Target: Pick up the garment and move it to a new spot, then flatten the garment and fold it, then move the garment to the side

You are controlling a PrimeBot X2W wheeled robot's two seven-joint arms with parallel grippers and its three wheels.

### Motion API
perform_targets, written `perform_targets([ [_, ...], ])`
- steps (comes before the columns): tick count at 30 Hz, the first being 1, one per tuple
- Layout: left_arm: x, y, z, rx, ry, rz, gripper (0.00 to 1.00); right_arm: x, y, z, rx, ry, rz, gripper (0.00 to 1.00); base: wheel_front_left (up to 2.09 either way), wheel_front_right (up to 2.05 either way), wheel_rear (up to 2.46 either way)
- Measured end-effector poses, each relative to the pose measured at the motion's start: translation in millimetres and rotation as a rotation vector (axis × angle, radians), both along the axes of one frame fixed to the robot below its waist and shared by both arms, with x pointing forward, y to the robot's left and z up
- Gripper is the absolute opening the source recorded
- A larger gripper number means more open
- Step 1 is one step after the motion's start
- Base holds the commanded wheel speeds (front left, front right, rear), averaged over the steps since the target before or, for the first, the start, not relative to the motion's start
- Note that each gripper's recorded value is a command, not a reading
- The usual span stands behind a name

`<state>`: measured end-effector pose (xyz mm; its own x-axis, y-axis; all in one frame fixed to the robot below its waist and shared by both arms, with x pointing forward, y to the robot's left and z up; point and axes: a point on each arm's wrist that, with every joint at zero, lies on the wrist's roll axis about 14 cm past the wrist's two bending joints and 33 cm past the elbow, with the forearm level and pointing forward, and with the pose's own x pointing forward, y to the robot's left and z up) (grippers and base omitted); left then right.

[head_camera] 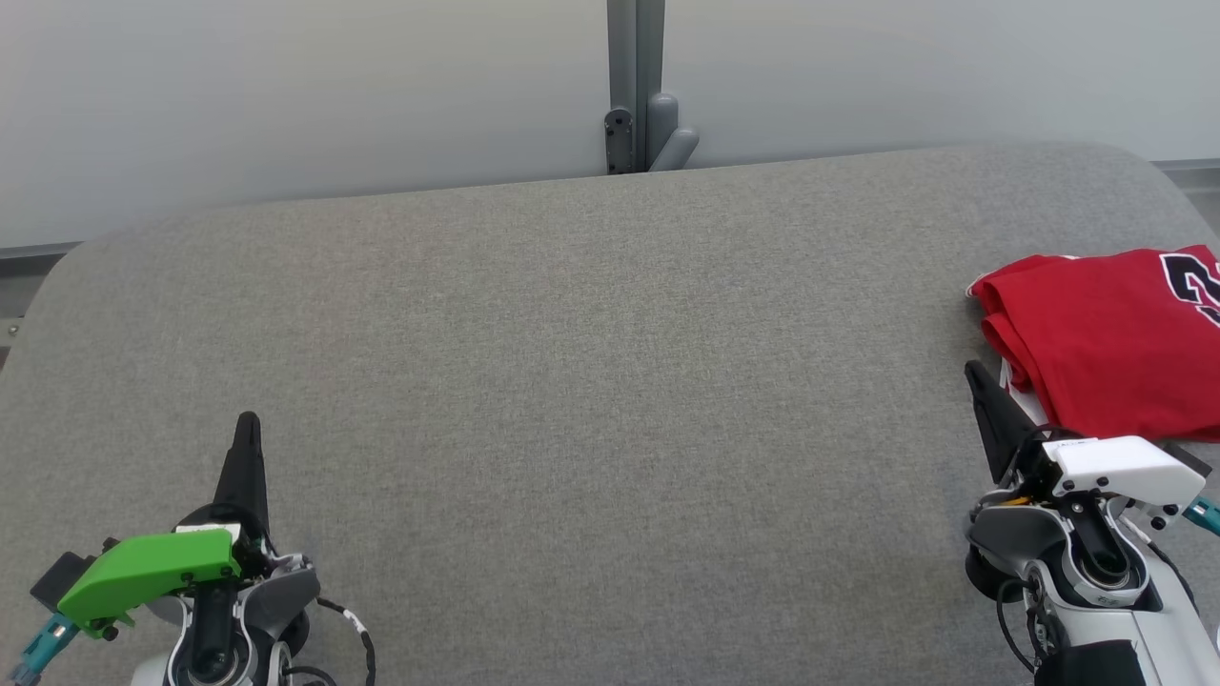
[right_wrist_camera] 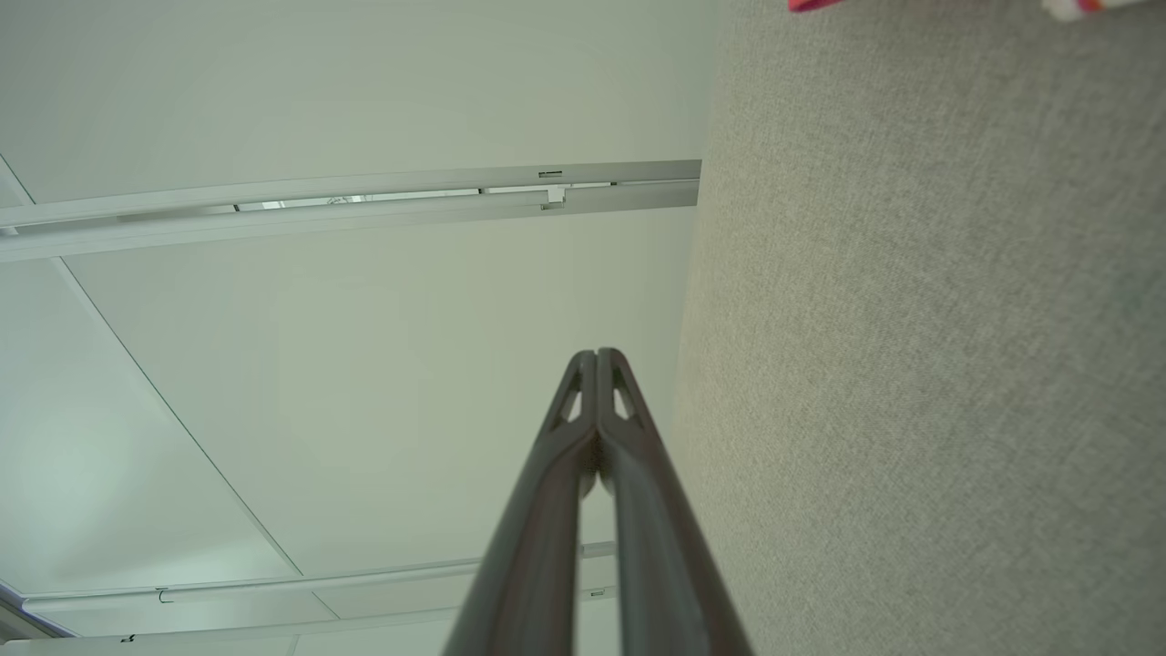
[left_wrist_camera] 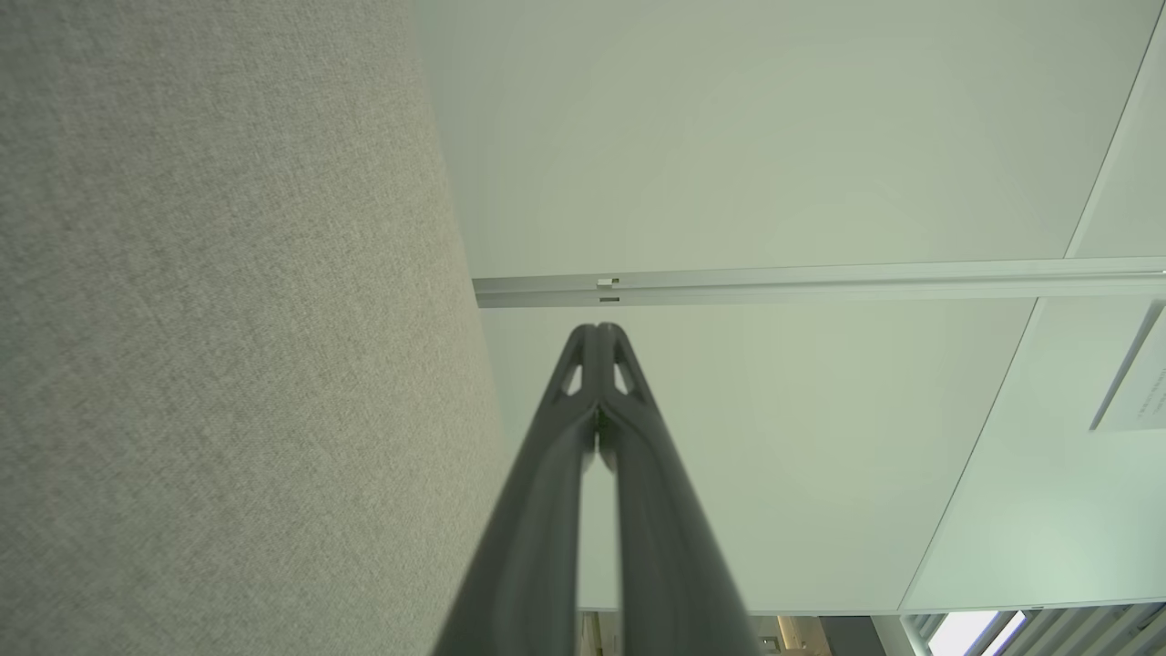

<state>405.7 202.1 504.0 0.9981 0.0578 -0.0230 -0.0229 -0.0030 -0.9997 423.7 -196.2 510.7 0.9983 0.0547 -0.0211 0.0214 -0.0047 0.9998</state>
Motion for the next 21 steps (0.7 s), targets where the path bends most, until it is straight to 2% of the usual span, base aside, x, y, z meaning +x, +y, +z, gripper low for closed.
perform_targets([
  [21, 0.6, -0.2, 0.9, -0.001, -0.003, -0.002, 0.0, 0.1, 0.0, 0.1, 0.001, 0.0, 0.0, 0.0, 0.0, 0.0, 0.0],
])
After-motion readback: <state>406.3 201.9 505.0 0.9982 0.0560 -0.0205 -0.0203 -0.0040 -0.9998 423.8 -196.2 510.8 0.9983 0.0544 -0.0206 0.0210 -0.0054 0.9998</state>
